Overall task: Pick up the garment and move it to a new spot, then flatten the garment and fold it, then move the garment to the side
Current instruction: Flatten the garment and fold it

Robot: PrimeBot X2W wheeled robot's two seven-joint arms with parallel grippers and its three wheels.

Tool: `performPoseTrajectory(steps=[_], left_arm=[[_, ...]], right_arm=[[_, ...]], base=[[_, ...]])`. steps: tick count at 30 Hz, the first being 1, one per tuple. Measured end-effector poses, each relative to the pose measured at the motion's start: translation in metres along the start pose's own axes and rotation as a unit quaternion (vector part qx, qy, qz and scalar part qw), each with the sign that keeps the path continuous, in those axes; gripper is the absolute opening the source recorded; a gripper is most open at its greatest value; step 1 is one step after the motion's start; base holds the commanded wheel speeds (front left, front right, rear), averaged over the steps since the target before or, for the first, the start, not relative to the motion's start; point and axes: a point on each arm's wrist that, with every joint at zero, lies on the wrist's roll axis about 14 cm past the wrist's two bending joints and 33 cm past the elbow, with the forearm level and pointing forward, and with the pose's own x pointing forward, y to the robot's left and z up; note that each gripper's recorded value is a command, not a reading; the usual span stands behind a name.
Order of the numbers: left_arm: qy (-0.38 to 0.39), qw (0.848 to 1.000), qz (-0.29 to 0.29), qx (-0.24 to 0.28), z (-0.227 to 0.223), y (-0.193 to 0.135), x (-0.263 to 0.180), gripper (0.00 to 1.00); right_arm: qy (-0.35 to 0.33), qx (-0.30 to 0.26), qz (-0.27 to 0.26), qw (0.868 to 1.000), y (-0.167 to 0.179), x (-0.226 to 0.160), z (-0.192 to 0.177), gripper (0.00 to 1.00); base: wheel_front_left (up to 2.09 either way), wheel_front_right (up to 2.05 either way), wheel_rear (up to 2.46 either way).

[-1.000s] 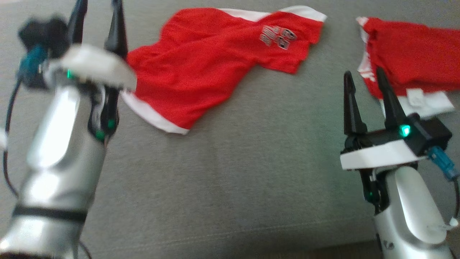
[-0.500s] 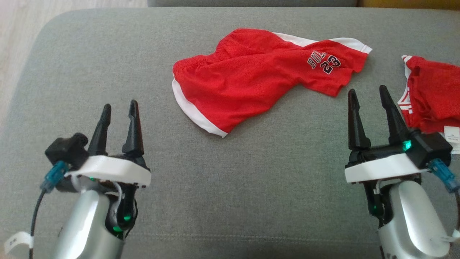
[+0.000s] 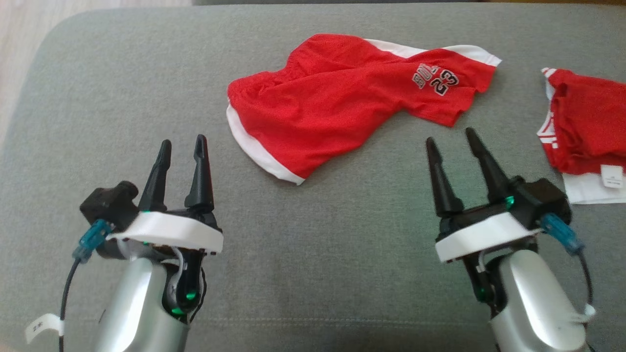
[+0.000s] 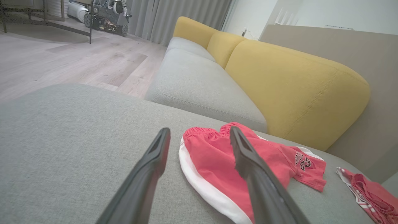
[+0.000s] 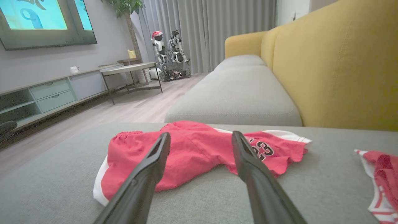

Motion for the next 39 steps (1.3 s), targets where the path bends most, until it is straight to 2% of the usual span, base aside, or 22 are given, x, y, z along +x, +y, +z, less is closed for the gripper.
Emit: performPoseTrajectory(steps=[7,12,18,29,30,31,32,33,39], left_arm=[[0.003,1.0,0.021,0.005,-0.003,0.015,-0.006,1.0],[0.005,0.999,0.044,0.007,-0.003,0.031,-0.013,1.0],[0.007,0.997,0.074,0.002,-0.003,0.05,-0.023,1.0],[0.009,0.994,0.108,-0.003,-0.003,0.067,-0.033,1.0],[0.009,0.994,0.109,-0.003,-0.003,0.067,-0.033,1.0],[0.009,0.994,0.108,-0.003,-0.003,0.066,-0.033,1.0],[0.009,0.994,0.108,-0.003,-0.003,0.066,-0.033,1.0],[0.009,0.994,0.107,-0.002,-0.002,0.065,-0.033,1.0],[-0.003,0.995,0.097,-0.004,0.005,0.057,-0.032,1.0]], right_arm=[[0.095,0.041,0.039,0.994,0.026,0.015,-0.043,1.0],[0.16,0.098,0.054,0.981,0.038,0.032,-0.068,1.0],[0.221,0.129,0.059,0.965,0.045,0.051,-0.094,1.0],[0.279,0.137,0.058,0.949,0.049,0.069,-0.128,1.0],[0.279,0.136,0.06,0.949,0.05,0.07,-0.128,0.92],[0.28,0.137,0.062,0.948,0.052,0.071,-0.127,0.26],[0.279,0.135,0.064,0.949,0.053,0.072,-0.127,0.26],[0.279,0.132,0.066,0.949,0.054,0.072,-0.126,0.0],[0.255,0.09,0.069,0.96,0.042,0.07,-0.11,0.0]], base=[[0.0,0.0,0.0],[0.0,0.0,0.0],[0.0,0.0,0.0],[0.0,0.0,0.0],[0.0,0.0,0.0],[0.0,0.0,0.0],[0.0,0.0,0.0],[0.0,0.0,0.0],[0.0,0.0,0.0]])
